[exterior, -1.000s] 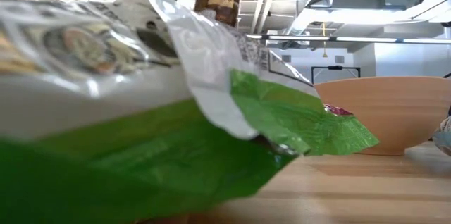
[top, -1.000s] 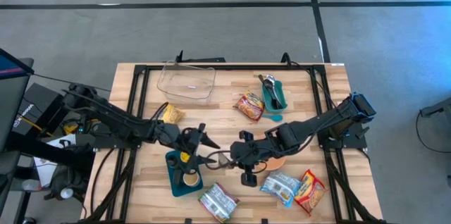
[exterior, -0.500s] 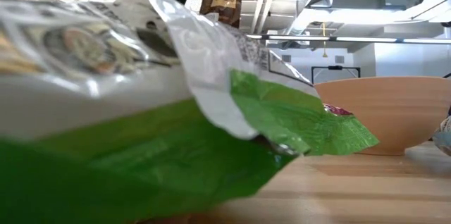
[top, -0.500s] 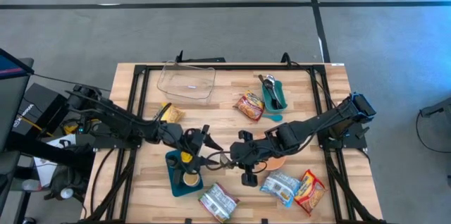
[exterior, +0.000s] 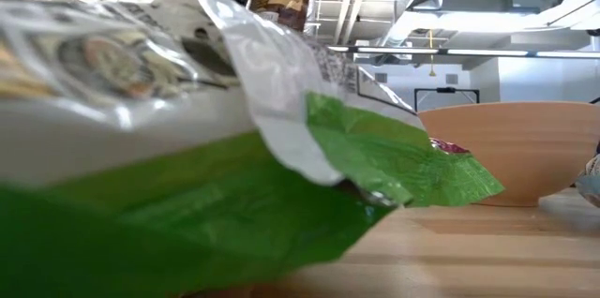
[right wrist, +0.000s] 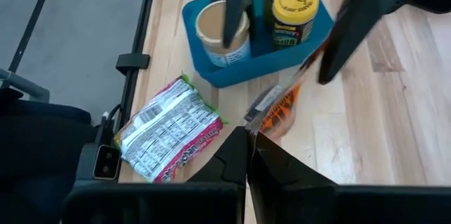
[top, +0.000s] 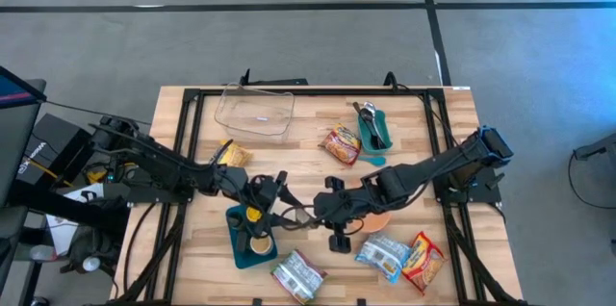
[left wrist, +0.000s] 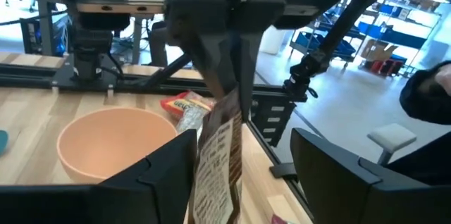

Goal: Pick & Place Food Item
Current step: Put the orange seasoning pack into the blue bin

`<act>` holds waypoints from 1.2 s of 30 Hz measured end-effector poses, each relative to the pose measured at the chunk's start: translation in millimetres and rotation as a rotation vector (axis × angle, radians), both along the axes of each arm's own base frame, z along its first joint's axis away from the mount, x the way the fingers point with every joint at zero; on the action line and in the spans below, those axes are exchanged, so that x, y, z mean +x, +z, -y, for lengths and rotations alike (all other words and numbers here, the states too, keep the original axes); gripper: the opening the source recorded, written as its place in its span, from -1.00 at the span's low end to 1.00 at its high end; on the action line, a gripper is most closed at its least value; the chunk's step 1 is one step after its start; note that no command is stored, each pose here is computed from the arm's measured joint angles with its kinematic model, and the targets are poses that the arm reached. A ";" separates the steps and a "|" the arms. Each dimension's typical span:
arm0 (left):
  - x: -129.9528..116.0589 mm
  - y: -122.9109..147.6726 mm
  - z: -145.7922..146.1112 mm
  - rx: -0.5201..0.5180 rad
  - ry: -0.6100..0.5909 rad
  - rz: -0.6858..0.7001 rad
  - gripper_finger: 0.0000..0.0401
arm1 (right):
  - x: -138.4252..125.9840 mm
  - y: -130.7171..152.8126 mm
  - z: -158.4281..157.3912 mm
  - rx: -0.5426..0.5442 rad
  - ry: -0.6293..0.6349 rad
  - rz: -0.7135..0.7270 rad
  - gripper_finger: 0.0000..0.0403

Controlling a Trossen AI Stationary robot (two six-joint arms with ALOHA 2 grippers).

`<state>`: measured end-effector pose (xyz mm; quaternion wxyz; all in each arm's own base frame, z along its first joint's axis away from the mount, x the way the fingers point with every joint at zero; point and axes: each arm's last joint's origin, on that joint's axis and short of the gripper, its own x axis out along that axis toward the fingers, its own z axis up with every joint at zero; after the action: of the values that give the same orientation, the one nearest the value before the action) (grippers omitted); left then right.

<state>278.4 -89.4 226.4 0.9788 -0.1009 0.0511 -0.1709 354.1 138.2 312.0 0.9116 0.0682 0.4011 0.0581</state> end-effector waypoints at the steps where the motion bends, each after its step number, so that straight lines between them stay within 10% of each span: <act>1: 0.0 0.1 0.0 0.000 -0.001 0.001 0.10 | 0.5 0.0 1.4 0.000 -0.003 0.000 -1.00; 36: 0.0 -0.6 -0.1 0.002 0.002 -0.006 -0.87 | 2.4 0.2 5.6 -0.027 0.014 0.010 -1.00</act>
<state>278.4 -89.4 225.8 0.9789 -0.1005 0.0543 -0.1696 356.5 132.6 312.3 0.9140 0.0527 0.3979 0.0596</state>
